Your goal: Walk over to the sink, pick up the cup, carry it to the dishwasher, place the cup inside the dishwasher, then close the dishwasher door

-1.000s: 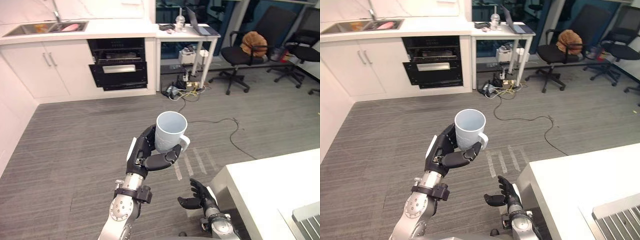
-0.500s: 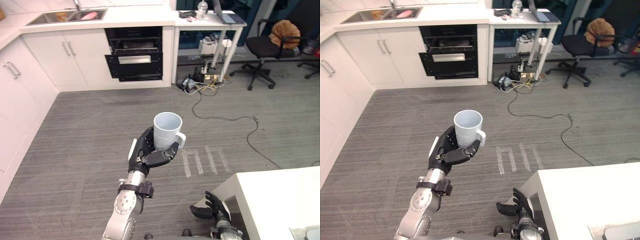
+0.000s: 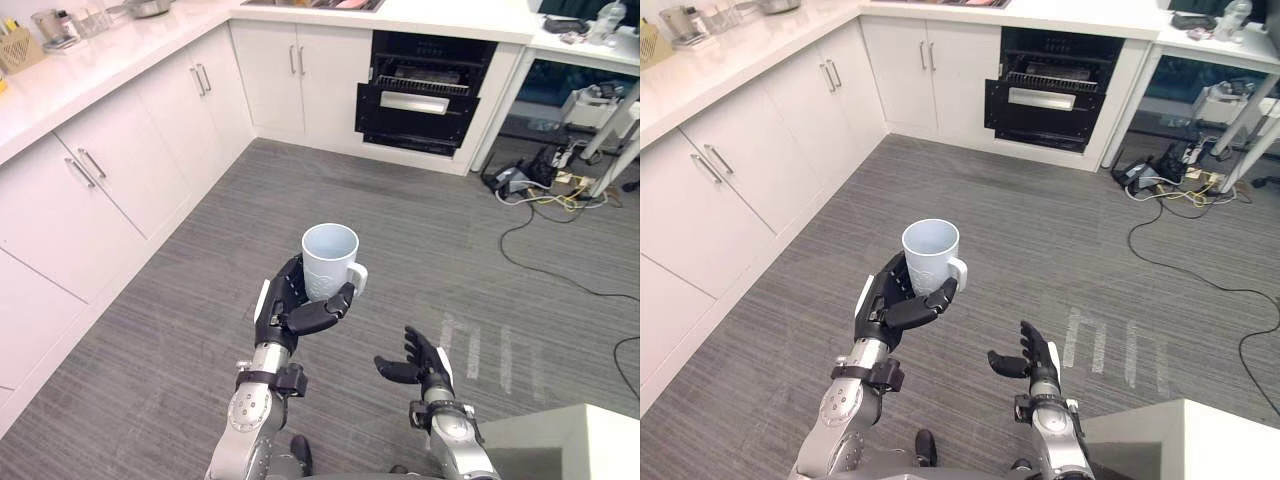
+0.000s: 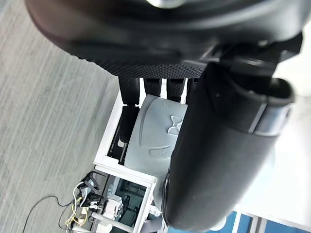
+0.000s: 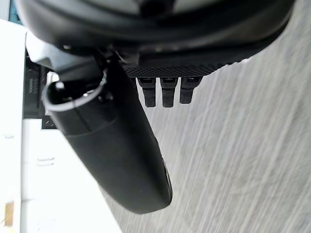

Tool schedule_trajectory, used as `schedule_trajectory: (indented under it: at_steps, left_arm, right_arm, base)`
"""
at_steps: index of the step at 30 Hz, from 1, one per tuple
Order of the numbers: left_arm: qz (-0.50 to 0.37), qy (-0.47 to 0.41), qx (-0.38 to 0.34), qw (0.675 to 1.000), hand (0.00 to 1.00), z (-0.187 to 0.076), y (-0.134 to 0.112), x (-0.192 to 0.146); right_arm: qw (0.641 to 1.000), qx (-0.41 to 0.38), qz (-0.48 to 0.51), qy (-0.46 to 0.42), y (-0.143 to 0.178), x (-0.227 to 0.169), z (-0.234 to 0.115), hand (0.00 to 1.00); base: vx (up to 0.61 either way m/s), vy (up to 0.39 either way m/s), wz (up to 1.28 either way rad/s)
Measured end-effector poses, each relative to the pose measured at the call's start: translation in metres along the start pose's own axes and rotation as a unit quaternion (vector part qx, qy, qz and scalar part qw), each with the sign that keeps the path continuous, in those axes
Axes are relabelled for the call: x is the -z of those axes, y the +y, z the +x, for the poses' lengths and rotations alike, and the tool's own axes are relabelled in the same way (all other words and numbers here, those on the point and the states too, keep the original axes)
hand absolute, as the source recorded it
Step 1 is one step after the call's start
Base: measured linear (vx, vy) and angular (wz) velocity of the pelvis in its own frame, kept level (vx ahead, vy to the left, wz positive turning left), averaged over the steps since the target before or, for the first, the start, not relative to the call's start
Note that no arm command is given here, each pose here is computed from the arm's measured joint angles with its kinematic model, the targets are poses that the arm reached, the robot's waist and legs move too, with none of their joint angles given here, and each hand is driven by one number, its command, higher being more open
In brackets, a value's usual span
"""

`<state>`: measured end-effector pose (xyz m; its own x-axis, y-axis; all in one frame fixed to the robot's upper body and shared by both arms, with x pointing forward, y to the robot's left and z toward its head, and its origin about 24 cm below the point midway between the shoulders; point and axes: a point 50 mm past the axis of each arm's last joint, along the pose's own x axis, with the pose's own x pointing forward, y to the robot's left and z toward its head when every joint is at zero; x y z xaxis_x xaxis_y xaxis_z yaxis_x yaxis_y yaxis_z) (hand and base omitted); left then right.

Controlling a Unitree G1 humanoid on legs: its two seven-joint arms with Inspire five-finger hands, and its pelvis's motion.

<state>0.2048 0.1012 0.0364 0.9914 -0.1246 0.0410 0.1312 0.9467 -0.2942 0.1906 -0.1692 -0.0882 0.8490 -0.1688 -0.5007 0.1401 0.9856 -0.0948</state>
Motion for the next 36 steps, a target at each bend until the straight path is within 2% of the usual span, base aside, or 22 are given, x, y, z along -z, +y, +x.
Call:
schedule_trajectory:
  at_steps: [5, 11, 15, 19, 22, 27, 31, 36]
  left_arm:
    - [0.000, -0.016, 0.005, 1.000, 0.30, -0.001, -0.001, -0.008]
    - [0.010, -0.021, 0.010, 1.000, 0.30, 0.000, 0.000, -0.011]
    - [0.005, 0.001, 0.010, 1.000, 0.30, -0.002, -0.003, 0.001]
    - [-0.008, 0.005, -0.003, 1.000, 0.30, -0.010, -0.002, 0.002]
    - [-0.020, 0.001, 0.000, 1.000, 0.30, -0.013, -0.006, 0.001]
    - [-0.018, 0.001, 0.002, 1.000, 0.30, -0.012, -0.005, 0.001]
    - [-0.003, -0.010, -0.010, 1.000, 0.30, -0.005, 0.002, -0.004]
    - [0.018, 0.001, -0.011, 1.000, 0.30, -0.008, 0.009, -0.002]
  right_arm:
    - [1.000, -0.006, -0.018, -0.006, 0.003, -0.001, -0.001, 0.90]
    - [0.997, -0.025, -0.025, -0.067, 0.012, -0.028, -0.003, 0.90]
    - [0.996, -0.029, -0.038, -0.077, 0.010, -0.030, -0.004, 0.90]
    - [0.992, -0.046, -0.024, -0.118, 0.019, -0.041, -0.025, 0.90]
    - [0.988, -0.032, -0.012, -0.153, 0.016, -0.056, -0.027, 0.90]
    - [0.991, -0.010, -0.024, -0.128, 0.006, -0.049, -0.014, 0.90]
    - [0.995, -0.019, -0.019, -0.101, 0.015, -0.041, -0.008, 0.90]
    - [0.994, -0.031, 0.003, -0.109, 0.029, -0.048, -0.007, 0.90]
  base:
    - [0.23, 0.140, 0.46]
    - [0.33, -0.019, 0.75]
    - [0.47, -0.110, 0.58]
    - [0.41, -0.093, -0.02]
    - [0.34, 0.080, -0.11]
    - [0.40, 0.280, -0.09]
    - [0.50, 0.330, -0.09]
    - [0.38, 0.182, -0.54]
